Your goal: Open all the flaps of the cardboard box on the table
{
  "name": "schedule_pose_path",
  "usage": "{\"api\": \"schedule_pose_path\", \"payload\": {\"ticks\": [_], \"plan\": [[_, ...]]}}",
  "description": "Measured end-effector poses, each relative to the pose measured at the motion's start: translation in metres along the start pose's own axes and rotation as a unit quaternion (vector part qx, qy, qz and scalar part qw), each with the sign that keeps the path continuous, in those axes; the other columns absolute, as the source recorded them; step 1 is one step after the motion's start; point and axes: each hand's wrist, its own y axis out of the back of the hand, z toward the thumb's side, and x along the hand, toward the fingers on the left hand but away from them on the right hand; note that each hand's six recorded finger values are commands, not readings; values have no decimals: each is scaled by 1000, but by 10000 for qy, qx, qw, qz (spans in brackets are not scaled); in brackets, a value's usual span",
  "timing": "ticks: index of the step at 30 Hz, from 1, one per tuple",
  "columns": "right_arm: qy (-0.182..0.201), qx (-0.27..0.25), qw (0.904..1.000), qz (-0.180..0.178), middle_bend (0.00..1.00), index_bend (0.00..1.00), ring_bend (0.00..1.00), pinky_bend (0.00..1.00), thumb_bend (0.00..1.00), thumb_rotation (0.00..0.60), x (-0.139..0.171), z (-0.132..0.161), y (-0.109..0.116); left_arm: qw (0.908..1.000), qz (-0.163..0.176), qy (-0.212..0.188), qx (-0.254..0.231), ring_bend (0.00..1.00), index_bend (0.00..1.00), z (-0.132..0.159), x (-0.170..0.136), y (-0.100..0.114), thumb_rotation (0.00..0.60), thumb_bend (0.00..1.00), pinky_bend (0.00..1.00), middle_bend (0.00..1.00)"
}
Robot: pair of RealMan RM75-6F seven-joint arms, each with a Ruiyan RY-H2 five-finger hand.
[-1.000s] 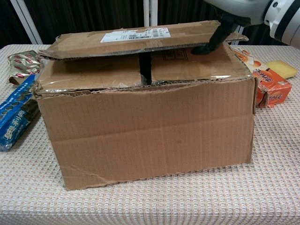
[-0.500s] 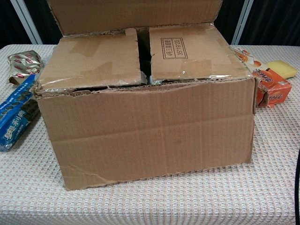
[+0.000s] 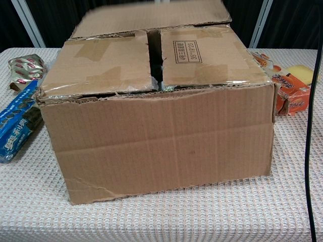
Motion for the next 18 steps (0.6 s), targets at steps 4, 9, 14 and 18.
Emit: {"api": "schedule_pose_path", "payload": {"ticks": [4,9,14,18], "plan": [[212,-412,9989,-100,3,0,0,0,272,600,5,4,7,10000,-20,-13,9,192,155,2,0,-1,599,158,297,212],[868,-1155,9894,-105,53,0,0,0,638,600,21,20,26,9999,-90,-44,15,192,155,5,0,-5,600,159,297,212],[1684,-1586,9720,410,193,203,0,0,899,600,42,38,33,9997,-221,-118,-22,192,156,9,2,-10,599,158,297,211],[2219,-1428,9583,1093,246,329,0,0,986,600,60,52,22,9996,-252,-149,-31,192,155,12,3,-12,599,159,297,211]]}}
